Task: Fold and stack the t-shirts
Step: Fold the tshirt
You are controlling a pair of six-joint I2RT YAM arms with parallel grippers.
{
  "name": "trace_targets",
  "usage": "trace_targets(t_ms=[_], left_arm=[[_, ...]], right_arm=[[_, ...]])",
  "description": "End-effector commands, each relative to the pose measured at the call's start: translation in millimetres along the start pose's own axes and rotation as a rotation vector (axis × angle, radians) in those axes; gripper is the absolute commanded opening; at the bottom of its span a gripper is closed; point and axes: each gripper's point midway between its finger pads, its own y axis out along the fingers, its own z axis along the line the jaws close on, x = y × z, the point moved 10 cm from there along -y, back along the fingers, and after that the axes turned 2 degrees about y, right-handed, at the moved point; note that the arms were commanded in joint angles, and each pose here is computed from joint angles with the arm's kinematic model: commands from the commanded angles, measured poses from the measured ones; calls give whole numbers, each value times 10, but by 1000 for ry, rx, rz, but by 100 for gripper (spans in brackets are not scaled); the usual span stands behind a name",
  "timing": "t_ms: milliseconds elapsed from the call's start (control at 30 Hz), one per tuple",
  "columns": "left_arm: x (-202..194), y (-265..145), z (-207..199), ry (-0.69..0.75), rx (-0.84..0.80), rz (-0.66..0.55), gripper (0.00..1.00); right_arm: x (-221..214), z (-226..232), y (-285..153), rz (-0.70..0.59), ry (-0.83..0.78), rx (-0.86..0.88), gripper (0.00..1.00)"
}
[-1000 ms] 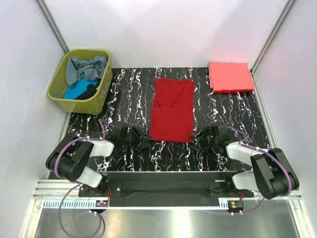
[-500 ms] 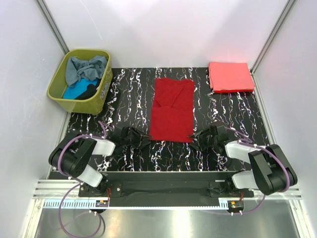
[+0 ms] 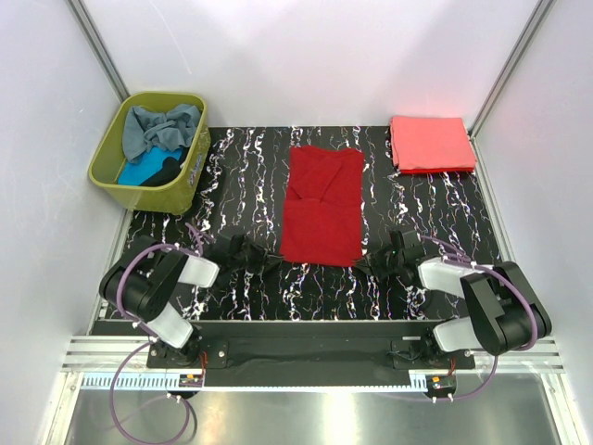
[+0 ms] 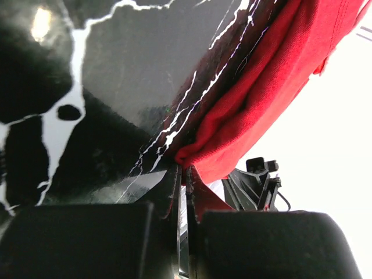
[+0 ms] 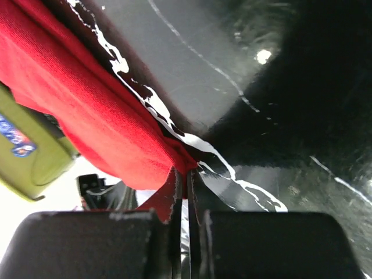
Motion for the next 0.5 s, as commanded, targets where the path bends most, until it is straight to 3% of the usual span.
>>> trace_targets(t_ms=[0, 167, 467], left_arm=[[32, 27, 222, 35, 149, -52, 0], [-117, -226, 161, 91, 148, -60, 0], [-814, -728, 105, 141, 101, -66, 0]], right_arm=[[39, -185, 1, -53, -99, -178, 0], [-34, -195, -286, -48, -192, -188, 0], [-259, -390, -977, 45, -299, -183, 0]])
